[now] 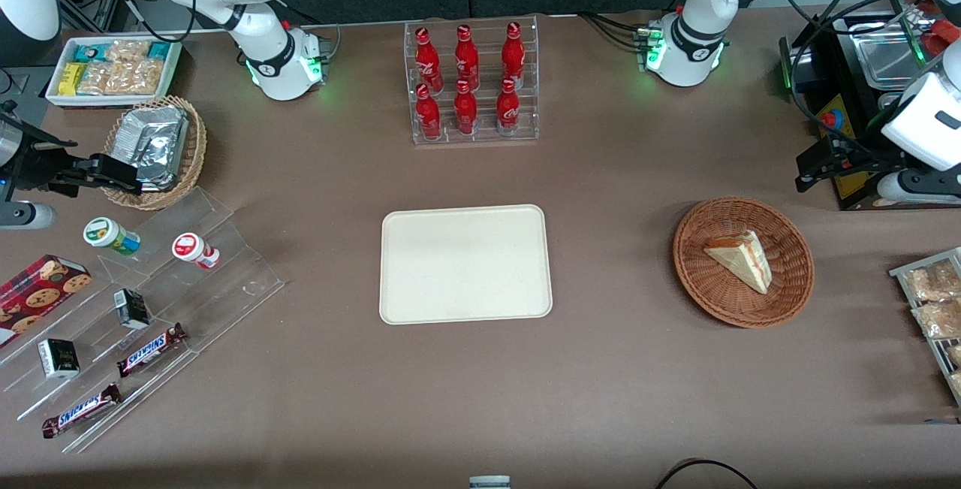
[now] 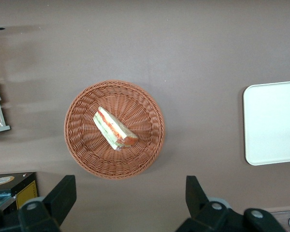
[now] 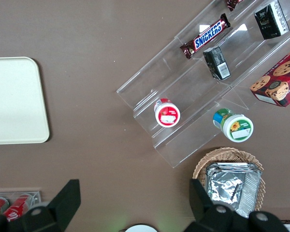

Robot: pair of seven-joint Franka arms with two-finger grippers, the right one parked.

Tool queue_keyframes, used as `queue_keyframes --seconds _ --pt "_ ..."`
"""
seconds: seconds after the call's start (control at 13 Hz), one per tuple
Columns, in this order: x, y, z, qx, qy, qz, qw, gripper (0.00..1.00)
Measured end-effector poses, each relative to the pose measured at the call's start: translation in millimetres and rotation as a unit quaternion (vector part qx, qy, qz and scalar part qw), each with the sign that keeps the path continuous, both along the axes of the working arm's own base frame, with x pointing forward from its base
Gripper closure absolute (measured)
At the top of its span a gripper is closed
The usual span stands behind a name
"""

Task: Place sandwich from basket to tray
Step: 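Move the left gripper over the wicker basket above the sandwich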

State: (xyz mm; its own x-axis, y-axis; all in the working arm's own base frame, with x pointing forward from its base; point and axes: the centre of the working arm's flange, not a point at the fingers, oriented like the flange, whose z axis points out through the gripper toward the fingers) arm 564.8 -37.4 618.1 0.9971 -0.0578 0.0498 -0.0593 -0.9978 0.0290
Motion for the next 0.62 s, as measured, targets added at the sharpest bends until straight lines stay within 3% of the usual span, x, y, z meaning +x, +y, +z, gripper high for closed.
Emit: queue_keyframes --seconds 0.31,0.46,0.62 --pt "-0.7 0.2 -1.8 0.000 0.006 0.000 1.0000 0.00" --pt "-3.0 4.6 -8.5 0.002 0.027 0.013 0.9995 0.00" --pt "-1.3 15.9 -25.6 0.011 0.051 0.082 0.9953 0.00"
